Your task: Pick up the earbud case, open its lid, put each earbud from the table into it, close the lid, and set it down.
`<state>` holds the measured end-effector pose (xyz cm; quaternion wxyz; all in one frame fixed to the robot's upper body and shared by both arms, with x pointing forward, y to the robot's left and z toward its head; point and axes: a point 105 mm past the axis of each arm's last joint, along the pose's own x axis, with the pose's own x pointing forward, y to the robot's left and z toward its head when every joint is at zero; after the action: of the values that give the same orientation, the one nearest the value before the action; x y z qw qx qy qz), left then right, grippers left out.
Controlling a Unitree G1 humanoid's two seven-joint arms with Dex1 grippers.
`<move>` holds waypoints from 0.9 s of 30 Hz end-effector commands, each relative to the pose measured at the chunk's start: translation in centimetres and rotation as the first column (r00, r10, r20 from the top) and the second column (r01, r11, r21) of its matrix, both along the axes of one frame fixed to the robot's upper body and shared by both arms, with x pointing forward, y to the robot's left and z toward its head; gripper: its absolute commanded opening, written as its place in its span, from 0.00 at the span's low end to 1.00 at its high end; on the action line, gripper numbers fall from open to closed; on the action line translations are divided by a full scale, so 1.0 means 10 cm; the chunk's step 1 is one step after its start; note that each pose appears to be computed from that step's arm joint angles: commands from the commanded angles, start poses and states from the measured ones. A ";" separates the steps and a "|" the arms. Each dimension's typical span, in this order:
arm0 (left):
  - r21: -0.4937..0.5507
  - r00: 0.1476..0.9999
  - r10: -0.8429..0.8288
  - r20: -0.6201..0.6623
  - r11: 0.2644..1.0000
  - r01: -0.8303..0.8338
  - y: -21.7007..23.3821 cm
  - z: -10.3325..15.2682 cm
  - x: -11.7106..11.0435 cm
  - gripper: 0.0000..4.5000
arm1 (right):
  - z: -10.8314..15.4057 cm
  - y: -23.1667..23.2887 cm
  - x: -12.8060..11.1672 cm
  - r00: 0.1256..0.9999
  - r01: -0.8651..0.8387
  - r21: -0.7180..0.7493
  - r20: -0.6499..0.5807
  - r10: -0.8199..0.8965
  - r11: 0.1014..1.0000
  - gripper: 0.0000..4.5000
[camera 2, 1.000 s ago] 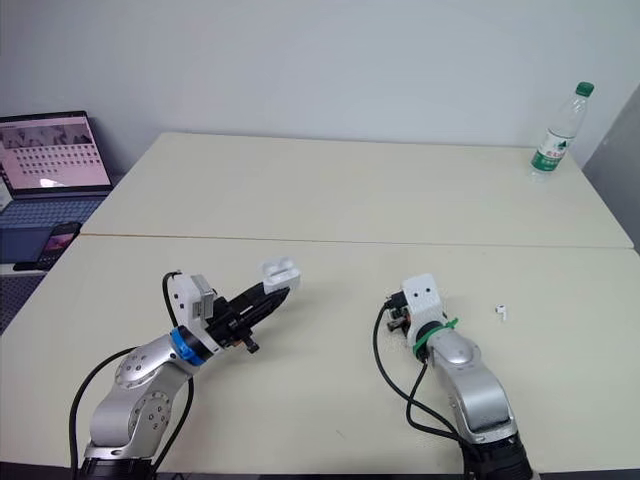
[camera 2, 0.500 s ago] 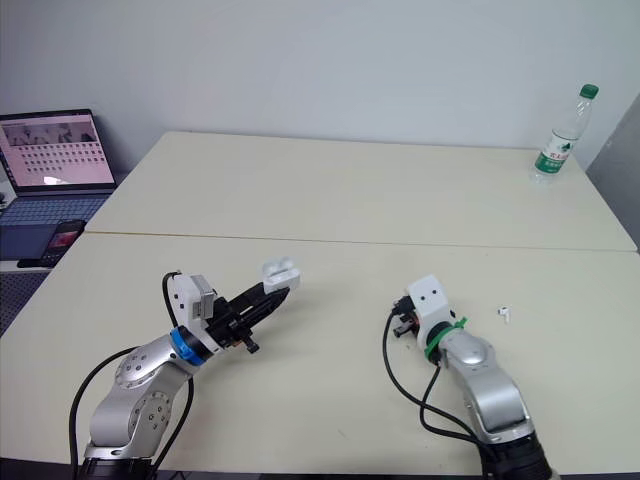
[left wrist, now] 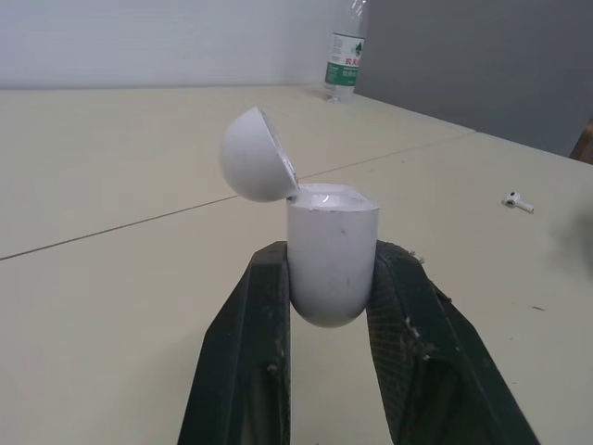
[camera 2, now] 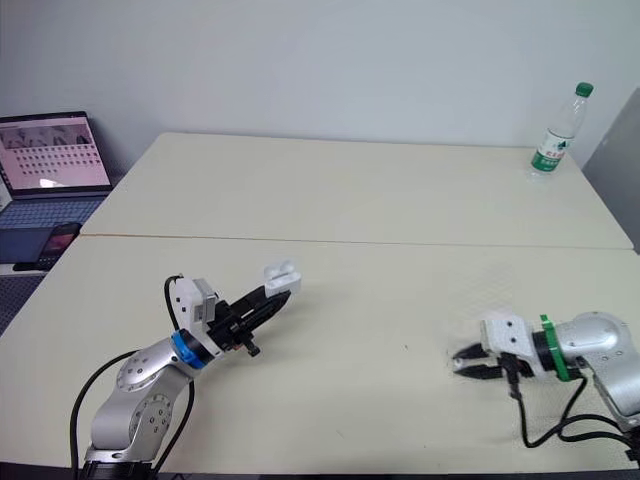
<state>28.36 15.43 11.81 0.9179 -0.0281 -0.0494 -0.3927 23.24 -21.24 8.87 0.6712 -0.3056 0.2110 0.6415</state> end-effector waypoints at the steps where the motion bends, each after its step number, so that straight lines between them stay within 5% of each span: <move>1: 0.003 0.999 -0.003 0.051 1.000 0.002 -0.02 0.09 -0.04 0.17 | 0.00 -0.03 -0.01 0.996 -0.089 -0.014 0.003 0.089 0.996 0.16; 13: 0.010 0.999 -0.002 0.050 1.000 0.002 -0.01 0.09 -0.07 0.17 | -0.15 -0.08 0.12 0.992 -0.117 -0.074 0.039 0.120 0.990 0.16; 20: 0.013 0.999 -0.021 0.040 1.000 0.021 -0.03 0.08 -0.07 0.17 | -0.08 -0.09 0.14 0.997 -0.041 -0.076 0.058 0.045 0.996 0.64; 27: 0.016 0.999 -0.037 0.033 0.999 0.036 -0.05 0.07 -0.05 0.17 | 0.06 -0.07 0.04 0.987 0.158 -0.107 0.007 -0.158 0.982 0.64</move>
<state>27.91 15.20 11.38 0.9155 -0.0263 -0.0399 -0.3994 23.28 -22.00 7.94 0.6837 -0.3229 0.2702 0.5960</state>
